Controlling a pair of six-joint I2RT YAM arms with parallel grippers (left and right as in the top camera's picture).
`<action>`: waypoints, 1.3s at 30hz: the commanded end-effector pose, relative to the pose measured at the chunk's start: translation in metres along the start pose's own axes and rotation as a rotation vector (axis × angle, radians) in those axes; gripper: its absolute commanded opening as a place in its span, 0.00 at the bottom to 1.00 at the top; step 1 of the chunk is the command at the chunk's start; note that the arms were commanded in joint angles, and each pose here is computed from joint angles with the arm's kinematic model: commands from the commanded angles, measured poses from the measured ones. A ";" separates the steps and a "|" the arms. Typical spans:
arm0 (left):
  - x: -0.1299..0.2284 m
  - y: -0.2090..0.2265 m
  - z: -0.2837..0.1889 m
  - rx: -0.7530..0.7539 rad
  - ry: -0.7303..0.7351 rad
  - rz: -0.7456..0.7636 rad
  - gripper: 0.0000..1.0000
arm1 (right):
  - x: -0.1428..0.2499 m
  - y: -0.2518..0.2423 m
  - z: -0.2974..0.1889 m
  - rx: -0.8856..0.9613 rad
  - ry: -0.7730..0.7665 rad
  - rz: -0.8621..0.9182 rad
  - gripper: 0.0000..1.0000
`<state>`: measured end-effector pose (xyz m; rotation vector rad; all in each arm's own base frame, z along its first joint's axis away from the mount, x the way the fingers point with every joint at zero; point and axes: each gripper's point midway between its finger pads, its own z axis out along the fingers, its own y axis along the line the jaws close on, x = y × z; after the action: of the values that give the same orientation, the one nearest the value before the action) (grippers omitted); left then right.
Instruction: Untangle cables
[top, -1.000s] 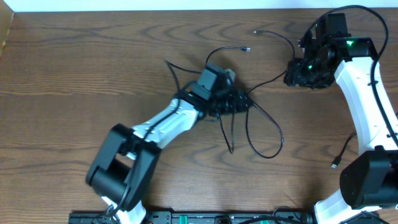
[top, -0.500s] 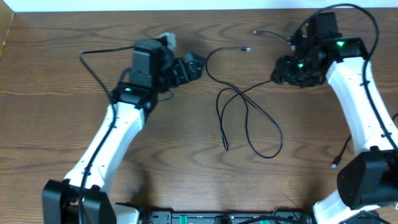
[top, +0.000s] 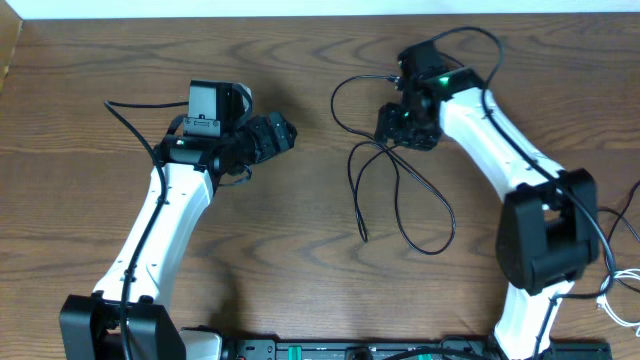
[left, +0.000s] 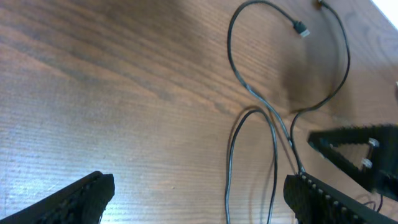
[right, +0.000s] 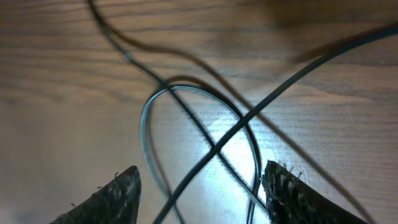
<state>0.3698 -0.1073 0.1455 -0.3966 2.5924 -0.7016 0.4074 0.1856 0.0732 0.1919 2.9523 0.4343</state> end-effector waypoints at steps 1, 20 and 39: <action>-0.001 0.003 -0.003 -0.019 -0.008 0.032 0.93 | -0.003 -0.009 0.015 0.083 -0.017 0.051 0.61; 0.001 0.003 -0.003 -0.022 -0.003 0.030 0.93 | 0.031 -0.030 0.052 0.232 0.113 -0.057 0.52; 0.000 0.003 -0.003 -0.021 -0.006 0.030 0.93 | 0.076 -0.057 0.072 0.296 0.230 -0.048 0.18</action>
<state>0.3666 -0.1058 0.1429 -0.3761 2.6096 -0.6817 0.3631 0.1596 -0.0024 0.1134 3.1249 -0.0164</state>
